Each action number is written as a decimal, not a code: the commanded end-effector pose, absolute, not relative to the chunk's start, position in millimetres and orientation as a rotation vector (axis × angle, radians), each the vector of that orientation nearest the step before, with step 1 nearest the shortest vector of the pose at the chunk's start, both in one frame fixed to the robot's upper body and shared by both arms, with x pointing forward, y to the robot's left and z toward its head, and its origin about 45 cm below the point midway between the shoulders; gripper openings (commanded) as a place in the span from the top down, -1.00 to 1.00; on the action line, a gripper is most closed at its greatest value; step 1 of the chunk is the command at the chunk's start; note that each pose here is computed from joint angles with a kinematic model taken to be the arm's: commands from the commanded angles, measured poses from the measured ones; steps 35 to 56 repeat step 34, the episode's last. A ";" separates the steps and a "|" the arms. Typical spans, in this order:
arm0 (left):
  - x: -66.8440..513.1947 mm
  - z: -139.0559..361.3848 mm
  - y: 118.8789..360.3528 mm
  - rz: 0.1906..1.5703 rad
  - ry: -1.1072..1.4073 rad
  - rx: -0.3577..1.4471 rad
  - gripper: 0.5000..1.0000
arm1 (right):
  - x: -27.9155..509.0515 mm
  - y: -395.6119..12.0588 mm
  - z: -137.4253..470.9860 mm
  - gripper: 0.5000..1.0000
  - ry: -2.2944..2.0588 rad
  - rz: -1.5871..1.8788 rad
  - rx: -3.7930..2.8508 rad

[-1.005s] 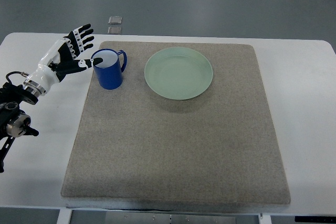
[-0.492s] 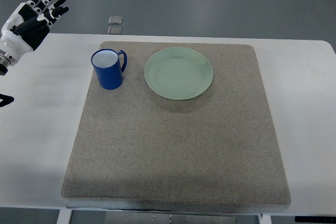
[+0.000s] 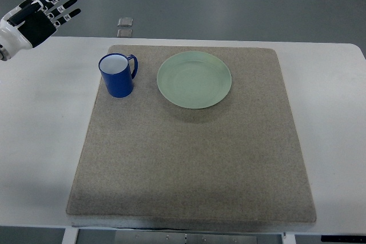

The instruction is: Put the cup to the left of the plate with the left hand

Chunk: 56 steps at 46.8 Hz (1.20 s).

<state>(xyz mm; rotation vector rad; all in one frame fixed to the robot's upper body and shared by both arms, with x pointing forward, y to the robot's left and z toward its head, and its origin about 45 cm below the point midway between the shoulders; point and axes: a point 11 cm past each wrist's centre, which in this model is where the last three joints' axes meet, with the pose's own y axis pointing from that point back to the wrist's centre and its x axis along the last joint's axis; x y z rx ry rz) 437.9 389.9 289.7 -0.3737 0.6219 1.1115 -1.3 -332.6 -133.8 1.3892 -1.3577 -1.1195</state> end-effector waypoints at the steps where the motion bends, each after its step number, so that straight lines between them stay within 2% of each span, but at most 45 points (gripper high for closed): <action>1: 437.5 284.7 384.0 1.089 0.659 -0.374 -0.99 | -1.4 -332.6 -133.8 -0.73 -1.357 -1.120 1.389; 15: 439.8 264.5 364.2 1.064 0.729 -0.364 -0.99 | -1.4 -332.5 -133.8 -0.73 -1.358 -1.122 1.389; 56: 440.4 253.2 370.8 1.098 0.748 -0.358 -0.99 | -4.7 -325.9 -134.4 -0.73 -1.334 -1.147 1.406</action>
